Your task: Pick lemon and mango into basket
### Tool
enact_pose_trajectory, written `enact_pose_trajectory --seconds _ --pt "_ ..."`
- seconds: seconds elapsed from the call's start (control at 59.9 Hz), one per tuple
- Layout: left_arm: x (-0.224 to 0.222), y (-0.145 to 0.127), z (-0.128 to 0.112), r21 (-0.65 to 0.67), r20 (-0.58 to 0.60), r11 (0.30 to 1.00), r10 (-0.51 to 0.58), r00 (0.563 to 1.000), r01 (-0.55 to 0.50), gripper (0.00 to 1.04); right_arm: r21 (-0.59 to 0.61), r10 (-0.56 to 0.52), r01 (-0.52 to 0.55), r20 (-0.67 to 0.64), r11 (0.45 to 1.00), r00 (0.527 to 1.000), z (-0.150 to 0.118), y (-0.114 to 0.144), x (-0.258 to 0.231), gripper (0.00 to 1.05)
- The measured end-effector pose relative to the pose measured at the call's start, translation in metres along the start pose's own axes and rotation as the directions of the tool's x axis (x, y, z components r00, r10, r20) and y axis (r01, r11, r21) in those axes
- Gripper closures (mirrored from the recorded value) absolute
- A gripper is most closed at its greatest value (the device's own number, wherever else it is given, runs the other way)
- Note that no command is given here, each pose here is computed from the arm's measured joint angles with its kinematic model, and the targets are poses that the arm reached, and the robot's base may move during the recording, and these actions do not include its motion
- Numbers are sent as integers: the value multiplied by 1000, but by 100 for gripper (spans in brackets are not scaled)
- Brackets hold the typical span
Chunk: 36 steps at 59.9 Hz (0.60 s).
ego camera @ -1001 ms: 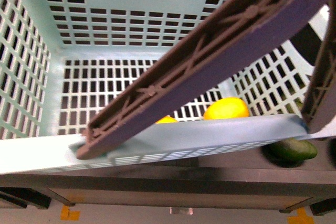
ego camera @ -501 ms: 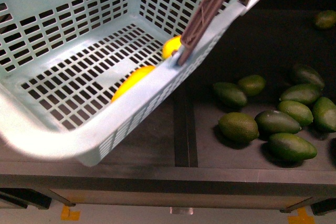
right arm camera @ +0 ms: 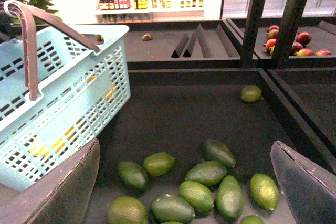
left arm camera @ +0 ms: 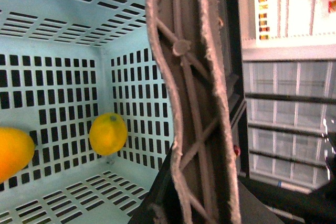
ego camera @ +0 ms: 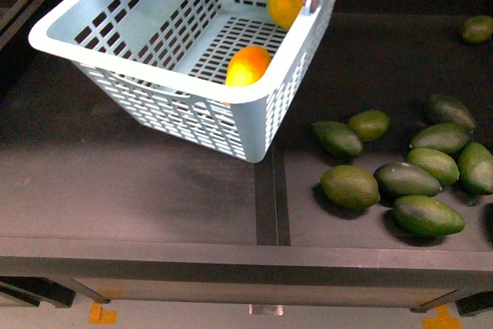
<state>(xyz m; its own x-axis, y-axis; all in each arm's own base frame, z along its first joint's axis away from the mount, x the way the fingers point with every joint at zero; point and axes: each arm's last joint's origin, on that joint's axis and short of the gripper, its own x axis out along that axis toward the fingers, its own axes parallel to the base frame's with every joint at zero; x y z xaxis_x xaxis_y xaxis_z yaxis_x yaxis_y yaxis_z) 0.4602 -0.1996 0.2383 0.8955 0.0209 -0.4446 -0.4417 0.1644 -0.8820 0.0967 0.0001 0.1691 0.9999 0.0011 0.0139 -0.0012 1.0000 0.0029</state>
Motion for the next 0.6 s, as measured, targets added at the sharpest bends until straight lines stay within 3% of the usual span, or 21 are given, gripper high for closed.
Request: enact_pose_trajectory --seconds 0.2,0.367,0.601 --pt "53 30 28 -34 118 996 80 990 -76 100 0 0 0 0 1000 1000 0 0 0 9" --pt "66 42 44 -84 159 992 104 982 -92 100 0 0 0 0 1000 1000 0 0 0 9" --pt "68 63 42 -95 163 982 177 971 -164 100 0 0 0 0 1000 1000 0 0 0 9"
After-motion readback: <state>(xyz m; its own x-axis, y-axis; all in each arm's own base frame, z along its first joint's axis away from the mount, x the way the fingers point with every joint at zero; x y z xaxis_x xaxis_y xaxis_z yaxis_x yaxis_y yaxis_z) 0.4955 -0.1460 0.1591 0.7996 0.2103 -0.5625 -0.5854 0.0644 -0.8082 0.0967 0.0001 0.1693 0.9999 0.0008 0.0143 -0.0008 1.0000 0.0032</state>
